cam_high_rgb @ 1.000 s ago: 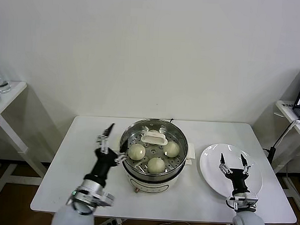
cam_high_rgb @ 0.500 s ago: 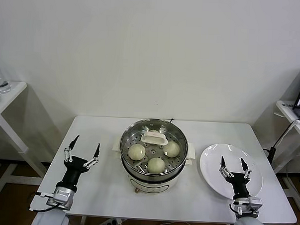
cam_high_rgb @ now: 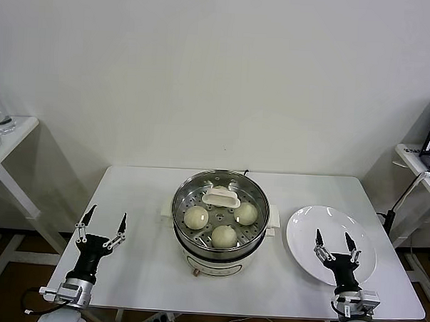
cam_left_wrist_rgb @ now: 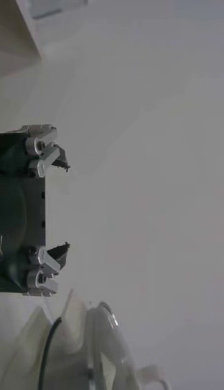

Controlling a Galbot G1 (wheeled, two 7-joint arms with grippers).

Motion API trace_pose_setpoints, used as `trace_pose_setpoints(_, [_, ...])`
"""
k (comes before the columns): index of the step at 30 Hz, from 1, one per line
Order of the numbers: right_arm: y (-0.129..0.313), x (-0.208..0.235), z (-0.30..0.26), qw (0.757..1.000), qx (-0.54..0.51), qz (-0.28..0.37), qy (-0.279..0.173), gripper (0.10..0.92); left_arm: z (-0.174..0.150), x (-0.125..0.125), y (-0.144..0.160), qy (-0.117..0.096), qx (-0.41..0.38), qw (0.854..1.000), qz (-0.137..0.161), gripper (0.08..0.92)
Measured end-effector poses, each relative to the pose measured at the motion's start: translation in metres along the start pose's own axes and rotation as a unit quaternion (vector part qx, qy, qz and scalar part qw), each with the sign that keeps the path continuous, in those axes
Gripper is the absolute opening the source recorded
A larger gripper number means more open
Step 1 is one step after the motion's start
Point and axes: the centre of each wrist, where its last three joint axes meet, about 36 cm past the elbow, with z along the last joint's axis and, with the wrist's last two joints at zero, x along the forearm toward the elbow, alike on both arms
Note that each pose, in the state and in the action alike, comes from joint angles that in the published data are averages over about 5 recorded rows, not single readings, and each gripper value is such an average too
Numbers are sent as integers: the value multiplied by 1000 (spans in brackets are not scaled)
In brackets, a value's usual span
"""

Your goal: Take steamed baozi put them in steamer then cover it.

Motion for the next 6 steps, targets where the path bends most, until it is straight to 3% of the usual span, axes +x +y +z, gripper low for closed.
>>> trace_pose_setpoints(6, [3,6,-1,1000,-2,-2,2,823,4,5,1,1,1,1000,0,823])
